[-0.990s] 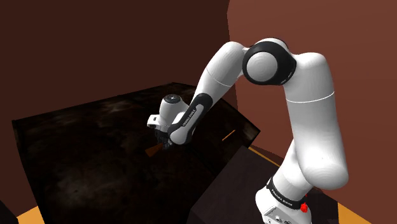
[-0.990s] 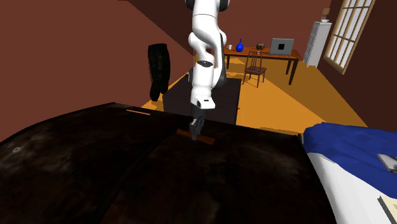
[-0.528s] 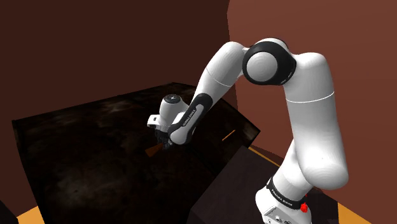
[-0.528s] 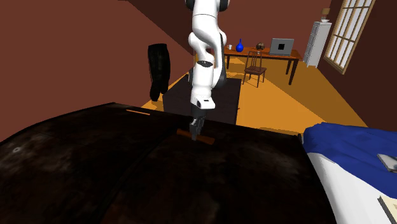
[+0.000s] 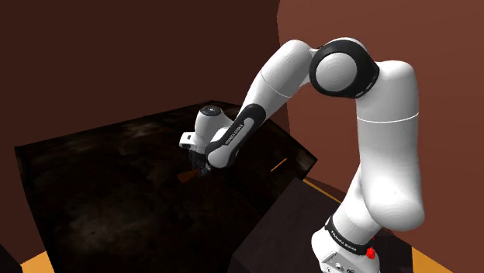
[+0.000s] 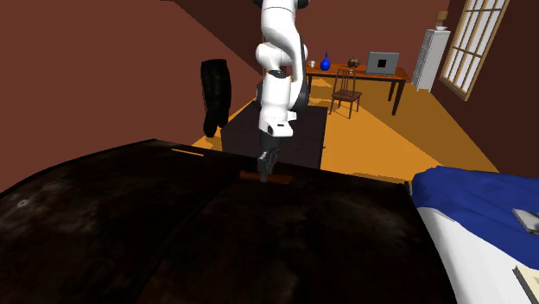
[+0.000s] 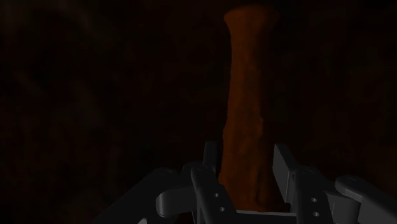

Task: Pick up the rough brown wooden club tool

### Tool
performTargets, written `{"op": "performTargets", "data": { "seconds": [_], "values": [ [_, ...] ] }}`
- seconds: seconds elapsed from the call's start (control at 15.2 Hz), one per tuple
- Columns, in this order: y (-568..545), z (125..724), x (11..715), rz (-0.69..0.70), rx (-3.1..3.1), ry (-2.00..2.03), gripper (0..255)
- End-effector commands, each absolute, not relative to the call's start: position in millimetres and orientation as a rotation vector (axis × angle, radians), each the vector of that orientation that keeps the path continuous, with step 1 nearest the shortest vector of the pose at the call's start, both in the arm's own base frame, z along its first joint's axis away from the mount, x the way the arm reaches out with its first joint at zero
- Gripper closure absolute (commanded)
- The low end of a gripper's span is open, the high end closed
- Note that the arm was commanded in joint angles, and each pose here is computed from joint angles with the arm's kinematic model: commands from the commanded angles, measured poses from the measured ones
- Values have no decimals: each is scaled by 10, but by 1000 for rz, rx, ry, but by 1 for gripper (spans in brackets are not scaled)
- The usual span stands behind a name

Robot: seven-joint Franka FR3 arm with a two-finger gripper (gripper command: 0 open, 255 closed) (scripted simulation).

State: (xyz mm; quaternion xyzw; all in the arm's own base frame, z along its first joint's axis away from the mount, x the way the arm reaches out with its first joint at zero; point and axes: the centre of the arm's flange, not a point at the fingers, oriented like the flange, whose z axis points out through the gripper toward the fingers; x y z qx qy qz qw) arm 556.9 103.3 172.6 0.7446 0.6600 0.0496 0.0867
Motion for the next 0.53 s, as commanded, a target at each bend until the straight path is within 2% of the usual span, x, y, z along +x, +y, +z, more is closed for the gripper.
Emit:
{"op": "performTargets", "data": {
  "seconds": [0.0, 0.46],
  "values": [
    [1020, 1831, 5573, 148, 2219, 1966, 255],
    [1020, 2156, 5573, 148, 2218, 1966, 255]
  ]
}}
